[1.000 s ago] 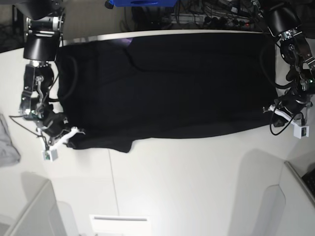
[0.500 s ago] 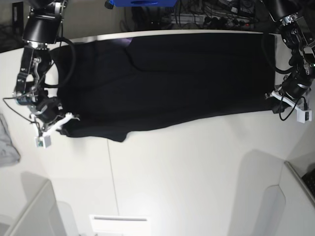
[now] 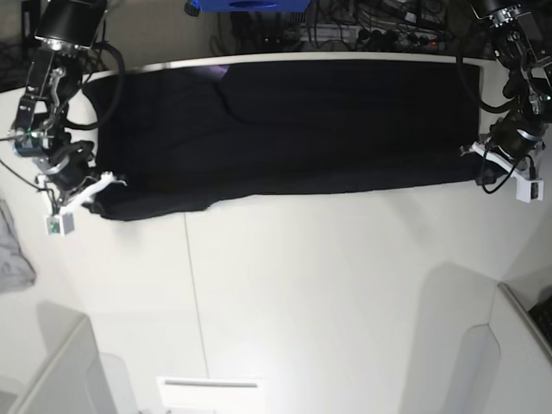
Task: Fold the T-shirt properly
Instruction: 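Lift the hem with both grippers and fold it over toward the collar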
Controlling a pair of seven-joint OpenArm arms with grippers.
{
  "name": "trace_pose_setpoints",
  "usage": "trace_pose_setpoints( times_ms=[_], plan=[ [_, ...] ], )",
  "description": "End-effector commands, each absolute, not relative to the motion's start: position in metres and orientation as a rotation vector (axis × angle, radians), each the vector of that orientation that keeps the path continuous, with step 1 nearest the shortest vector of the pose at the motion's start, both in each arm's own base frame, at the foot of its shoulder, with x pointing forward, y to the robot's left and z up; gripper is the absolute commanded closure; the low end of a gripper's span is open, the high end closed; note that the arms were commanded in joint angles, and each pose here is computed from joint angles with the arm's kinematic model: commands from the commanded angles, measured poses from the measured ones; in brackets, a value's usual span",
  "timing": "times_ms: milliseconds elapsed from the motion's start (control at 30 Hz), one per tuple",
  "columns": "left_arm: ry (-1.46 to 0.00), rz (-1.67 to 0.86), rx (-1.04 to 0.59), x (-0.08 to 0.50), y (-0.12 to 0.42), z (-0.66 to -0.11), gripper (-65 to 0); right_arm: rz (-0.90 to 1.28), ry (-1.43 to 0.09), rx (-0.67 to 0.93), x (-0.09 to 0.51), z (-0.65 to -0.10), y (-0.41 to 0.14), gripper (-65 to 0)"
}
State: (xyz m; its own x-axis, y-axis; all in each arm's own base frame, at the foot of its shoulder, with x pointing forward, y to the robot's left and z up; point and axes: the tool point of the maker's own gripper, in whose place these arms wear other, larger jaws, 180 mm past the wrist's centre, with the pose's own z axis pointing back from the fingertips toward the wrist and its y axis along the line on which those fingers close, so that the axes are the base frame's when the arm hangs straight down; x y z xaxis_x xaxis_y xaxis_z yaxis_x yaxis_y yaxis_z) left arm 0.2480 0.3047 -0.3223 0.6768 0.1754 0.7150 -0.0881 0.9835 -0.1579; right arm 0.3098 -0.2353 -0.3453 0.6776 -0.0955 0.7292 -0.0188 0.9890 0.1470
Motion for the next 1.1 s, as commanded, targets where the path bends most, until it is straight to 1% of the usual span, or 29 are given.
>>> trace_pose_setpoints(
  times_ms=[0,467,633,767,1000,1067],
  plan=[
    [-0.863,0.118,-0.103,0.253,0.305,-0.307,0.0,-0.044,-0.885,0.129,0.315,-0.327,-0.242,0.0],
    [-0.829,0.091,-0.092,0.237,0.299,-0.311,0.0,-0.039,-0.832,0.122,0.275,-0.333,-0.231,0.0],
    [-0.817,0.106,-0.072,0.227,0.308,-0.312,0.0,-0.022,-0.832,0.113,0.265,-0.33,-0.228,0.0],
    [-0.818,0.057,-0.055,0.219,0.314,-0.31,0.0,-0.011,-0.83,0.108,0.26,-0.328,-0.226,0.0],
    [-0.78,0.063,-0.044,0.204,0.318,-0.317,0.0,-0.021,-0.81,0.12,0.247,-0.334,-0.22,0.0],
    [-0.772,0.058,-0.045,0.202,0.316,-0.318,0.0,-0.045,-0.789,0.102,0.238,-0.337,-0.228,0.0]
  ],
)
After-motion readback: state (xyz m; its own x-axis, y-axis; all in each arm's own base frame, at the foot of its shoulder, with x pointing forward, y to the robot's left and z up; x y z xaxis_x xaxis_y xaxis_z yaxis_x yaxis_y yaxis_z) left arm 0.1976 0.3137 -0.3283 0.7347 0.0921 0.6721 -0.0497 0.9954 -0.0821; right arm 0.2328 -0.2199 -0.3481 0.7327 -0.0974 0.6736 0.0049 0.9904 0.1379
